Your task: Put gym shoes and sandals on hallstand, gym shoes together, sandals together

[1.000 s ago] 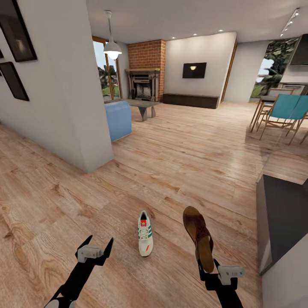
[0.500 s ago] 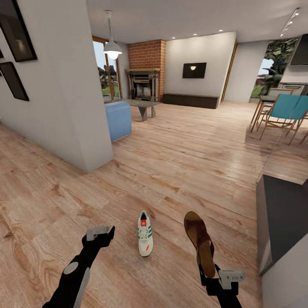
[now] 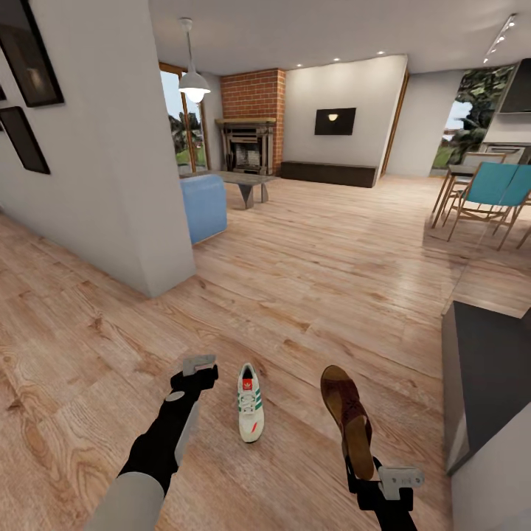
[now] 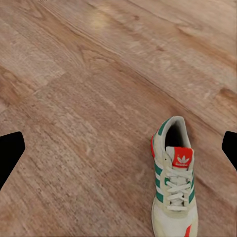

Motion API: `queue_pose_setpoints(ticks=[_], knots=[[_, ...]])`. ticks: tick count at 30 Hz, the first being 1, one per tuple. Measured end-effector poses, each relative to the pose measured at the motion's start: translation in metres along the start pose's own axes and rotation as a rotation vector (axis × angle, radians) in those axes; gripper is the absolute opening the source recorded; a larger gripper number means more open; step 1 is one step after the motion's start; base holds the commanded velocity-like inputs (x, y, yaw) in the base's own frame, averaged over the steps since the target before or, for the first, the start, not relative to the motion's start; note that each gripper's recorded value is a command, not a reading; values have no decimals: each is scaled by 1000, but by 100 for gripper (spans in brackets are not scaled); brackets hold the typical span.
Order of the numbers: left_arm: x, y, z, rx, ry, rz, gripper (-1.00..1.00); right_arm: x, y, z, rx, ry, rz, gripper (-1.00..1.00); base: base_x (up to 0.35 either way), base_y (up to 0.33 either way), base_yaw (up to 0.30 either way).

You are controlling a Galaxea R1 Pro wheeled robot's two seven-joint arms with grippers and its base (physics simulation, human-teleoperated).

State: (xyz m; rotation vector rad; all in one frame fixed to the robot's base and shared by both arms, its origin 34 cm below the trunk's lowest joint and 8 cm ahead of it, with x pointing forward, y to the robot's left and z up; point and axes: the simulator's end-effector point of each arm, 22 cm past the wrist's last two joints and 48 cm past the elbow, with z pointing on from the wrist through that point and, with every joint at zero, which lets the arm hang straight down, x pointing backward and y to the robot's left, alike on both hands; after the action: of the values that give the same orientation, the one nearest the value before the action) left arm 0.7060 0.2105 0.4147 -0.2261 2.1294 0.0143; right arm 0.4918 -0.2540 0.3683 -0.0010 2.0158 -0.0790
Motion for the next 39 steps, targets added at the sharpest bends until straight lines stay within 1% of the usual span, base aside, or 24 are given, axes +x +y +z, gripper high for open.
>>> queue_pose_setpoints(ticks=[5,8,21,26,33,37,38,39], knots=[[2,-5,8,-4,-10,6,100,-1,-1,0,4,-1,-2,-100,0,0,0],[10,-8,13,-5,-15,11,100,-2,-1,0,6,-4,-3,-100,0,0,0],[25,-9,16,-12,-12,16,100,-3,-4,-1,22,-9,-2,-100,0,0,0],[41,-9,16,-11,10,21,100,-2,-4,-1,24,-7,-2,-100,0,0,0],[67,-10,15,-9,60,31,100,-1,-7,-1,40,-5,-1,-100,0,0,0],[73,-10,14,-8,69,34,100,0,-1,-2,33,-4,-5,-100,0,0,0],[73,-10,14,-8,63,34,100,1,5,-3,23,-2,-9,-100,0,0,0],[73,-10,14,-7,61,33,100,1,7,-3,22,-2,-10,-100,0,0,0]])
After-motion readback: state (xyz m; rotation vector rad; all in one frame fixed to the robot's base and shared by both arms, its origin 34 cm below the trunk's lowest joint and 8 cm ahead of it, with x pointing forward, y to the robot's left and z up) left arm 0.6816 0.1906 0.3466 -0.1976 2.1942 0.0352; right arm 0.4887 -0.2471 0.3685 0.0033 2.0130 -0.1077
